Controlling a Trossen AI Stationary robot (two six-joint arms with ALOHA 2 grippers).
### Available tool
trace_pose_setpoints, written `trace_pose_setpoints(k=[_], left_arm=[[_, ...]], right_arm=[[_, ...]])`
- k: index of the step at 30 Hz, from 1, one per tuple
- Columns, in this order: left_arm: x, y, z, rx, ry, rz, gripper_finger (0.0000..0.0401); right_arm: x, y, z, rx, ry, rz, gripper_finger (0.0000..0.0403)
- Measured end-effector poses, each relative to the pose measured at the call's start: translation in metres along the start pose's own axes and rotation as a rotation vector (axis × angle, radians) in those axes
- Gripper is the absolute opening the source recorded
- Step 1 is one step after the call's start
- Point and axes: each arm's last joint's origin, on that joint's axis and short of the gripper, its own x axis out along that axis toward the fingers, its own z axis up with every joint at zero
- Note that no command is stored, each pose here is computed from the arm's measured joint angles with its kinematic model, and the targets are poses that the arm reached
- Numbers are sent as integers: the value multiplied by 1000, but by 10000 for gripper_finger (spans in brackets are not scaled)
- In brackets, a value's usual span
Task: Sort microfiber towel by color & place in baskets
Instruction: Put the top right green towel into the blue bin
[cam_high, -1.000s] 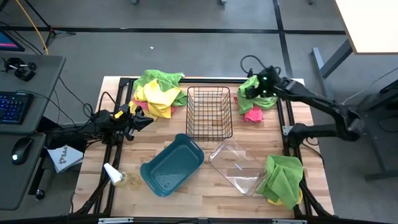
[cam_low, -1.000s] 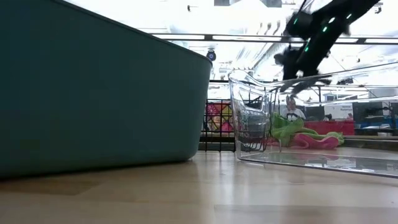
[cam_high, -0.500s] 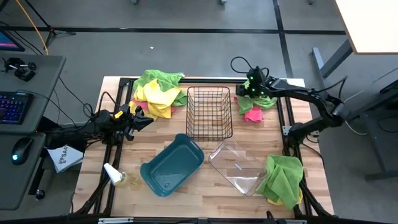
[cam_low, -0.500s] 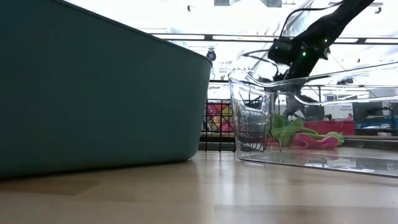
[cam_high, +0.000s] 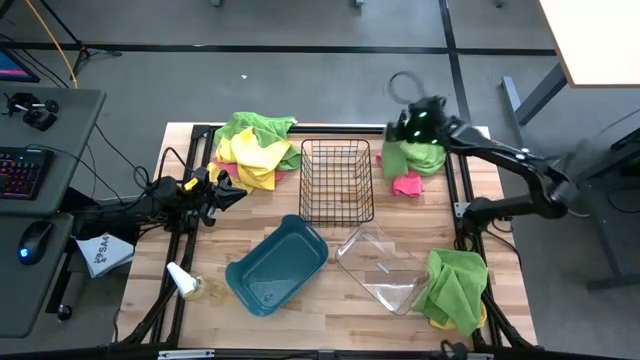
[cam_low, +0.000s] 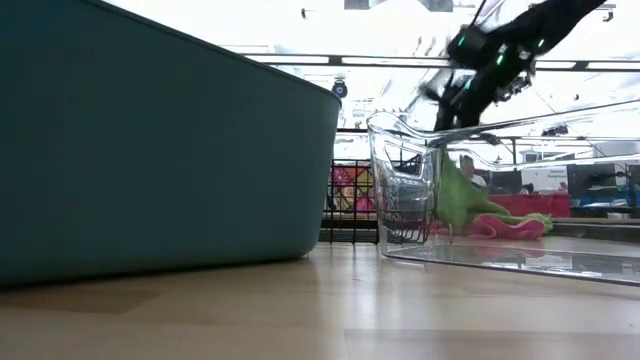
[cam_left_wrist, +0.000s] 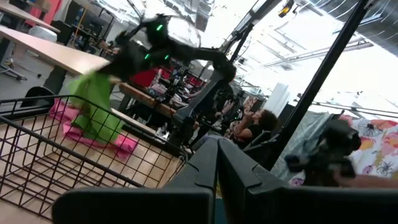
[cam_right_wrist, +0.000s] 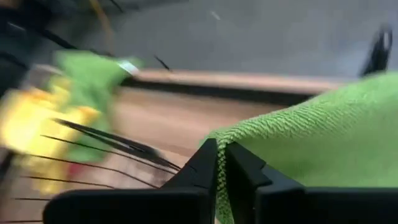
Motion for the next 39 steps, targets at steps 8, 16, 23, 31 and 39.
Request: trace_pose_setpoints(k=[8,16,23,31,39], left_arm=[[0,0,0,0,1,0,0],[0,0,0,0,0,0,0],[0,0,0,0,0,0,0],[0,0,0,0,0,0,0],[0,0,0,0,0,0,0]], right_arm=[[-125,54,51,-194,-260,370,3],[-200,113,46,-398,-219,899,1],[-211,161,38,-429,-375,1154,1],[-180,204,36,-381,-472,1359,0],[-113,245,10,-300,-266,1559,0]])
